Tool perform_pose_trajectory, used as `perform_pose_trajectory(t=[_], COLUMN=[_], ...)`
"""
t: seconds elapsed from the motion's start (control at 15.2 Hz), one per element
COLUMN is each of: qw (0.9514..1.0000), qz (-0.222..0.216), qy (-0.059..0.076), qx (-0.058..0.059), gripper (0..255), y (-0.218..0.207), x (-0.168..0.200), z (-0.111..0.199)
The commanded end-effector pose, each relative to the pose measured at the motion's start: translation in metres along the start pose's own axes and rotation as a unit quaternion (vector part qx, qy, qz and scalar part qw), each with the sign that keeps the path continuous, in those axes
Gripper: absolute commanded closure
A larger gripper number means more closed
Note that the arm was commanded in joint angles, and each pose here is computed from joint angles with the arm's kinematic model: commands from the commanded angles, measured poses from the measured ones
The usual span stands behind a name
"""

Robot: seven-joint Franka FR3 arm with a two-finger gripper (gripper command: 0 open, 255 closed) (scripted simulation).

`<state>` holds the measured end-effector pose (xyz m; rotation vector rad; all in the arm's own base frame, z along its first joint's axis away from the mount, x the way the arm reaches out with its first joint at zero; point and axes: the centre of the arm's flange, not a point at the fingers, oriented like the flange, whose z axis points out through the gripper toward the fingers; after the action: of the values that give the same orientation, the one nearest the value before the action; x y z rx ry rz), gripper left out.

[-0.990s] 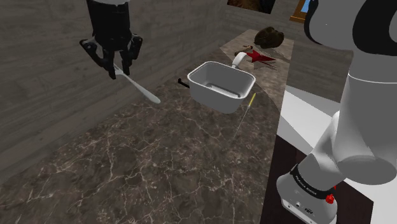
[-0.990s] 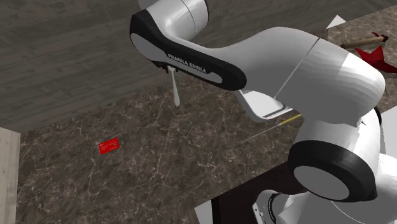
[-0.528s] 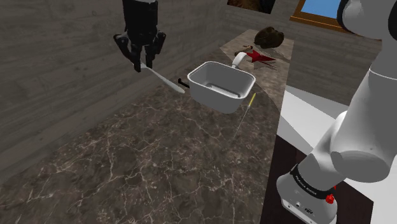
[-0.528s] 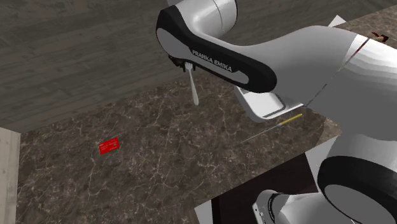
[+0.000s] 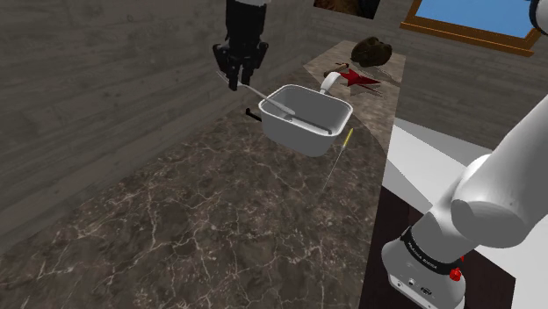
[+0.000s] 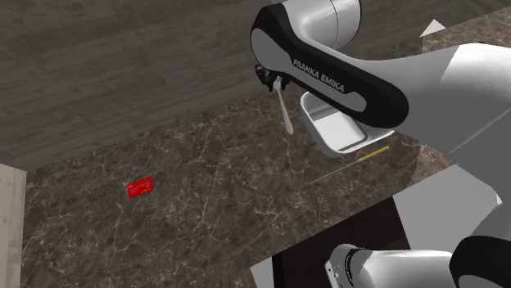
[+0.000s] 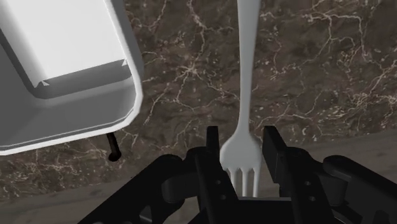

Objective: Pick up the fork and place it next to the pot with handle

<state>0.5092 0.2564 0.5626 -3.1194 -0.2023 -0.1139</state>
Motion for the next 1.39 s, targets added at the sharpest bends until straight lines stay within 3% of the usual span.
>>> perform_pose_trajectory(t=[0.0, 1.32], qw=[1.0, 1.0], qz=[-0.001, -0.001], qy=[0.0, 0.0], qx=[0.0, 0.0], gripper=[255, 255], y=[0.028, 0.289], x=[-0.002, -0.042], z=[0.001, -0.005])
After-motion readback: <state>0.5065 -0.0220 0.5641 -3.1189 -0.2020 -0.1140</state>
